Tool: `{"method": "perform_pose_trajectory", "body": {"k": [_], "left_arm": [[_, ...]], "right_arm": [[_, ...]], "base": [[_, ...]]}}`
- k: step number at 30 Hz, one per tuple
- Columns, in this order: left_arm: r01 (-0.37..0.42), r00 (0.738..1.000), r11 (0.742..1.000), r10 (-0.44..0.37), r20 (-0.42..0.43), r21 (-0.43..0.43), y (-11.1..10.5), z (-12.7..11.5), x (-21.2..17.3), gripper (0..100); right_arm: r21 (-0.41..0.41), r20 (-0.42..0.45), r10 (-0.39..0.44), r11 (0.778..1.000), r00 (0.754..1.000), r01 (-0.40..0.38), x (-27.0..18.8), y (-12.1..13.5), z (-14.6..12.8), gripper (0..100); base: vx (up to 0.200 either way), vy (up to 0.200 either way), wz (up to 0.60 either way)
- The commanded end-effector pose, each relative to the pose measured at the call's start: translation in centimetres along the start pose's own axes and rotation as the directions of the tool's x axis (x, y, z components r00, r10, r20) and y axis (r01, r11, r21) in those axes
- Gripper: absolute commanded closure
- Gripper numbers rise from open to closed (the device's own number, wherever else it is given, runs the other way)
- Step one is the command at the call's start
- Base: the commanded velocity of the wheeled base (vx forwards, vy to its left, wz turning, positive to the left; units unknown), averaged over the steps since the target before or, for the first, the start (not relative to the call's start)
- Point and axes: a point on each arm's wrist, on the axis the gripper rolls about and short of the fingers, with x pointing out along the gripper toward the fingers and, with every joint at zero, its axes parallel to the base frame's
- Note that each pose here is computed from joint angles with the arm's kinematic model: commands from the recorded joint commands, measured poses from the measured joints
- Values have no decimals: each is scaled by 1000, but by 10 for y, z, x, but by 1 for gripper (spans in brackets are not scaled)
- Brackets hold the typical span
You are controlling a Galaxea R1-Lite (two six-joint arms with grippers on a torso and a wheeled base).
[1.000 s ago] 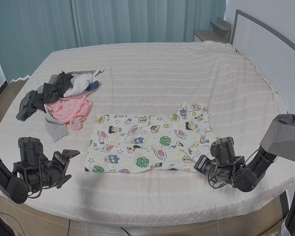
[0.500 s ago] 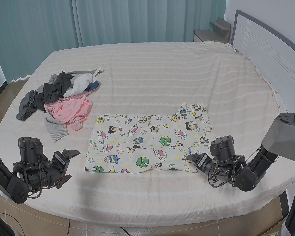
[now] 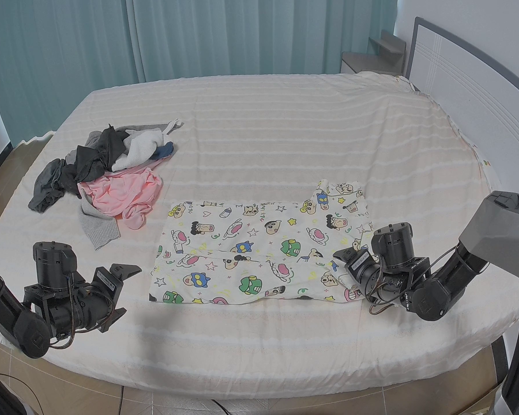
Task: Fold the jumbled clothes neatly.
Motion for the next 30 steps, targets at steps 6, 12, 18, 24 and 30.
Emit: {"method": "perform_pose_trajectory", "body": {"k": [6,12,18,24,30], "left_arm": [[-8,1000,1000,8,-4,-2,1,-1,2,0],[-8,1000,1000,8,-4,-2,1,-1,2,0],[-9,1000,1000,9,-3,-2,1,-1,2,0],[-9,1000,1000,9,-2,-3,2,0,2,0],[-10,1000,1000,10,3,-2,1,0,2,0]], "right_arm": [[60,-7,-62,996,998,63,8,-5,5,0],[86,-5,-58,995,998,58,10,1,8,0],[88,-11,-64,994,998,65,12,0,7,100],[75,-27,-75,994,997,77,10,-1,1,100],[57,-42,-105,993,994,108,8,-3,-4,100]], "base": [[0,0,0],[0,0,0],[0,0,0],[0,0,0],[0,0,0]]}}
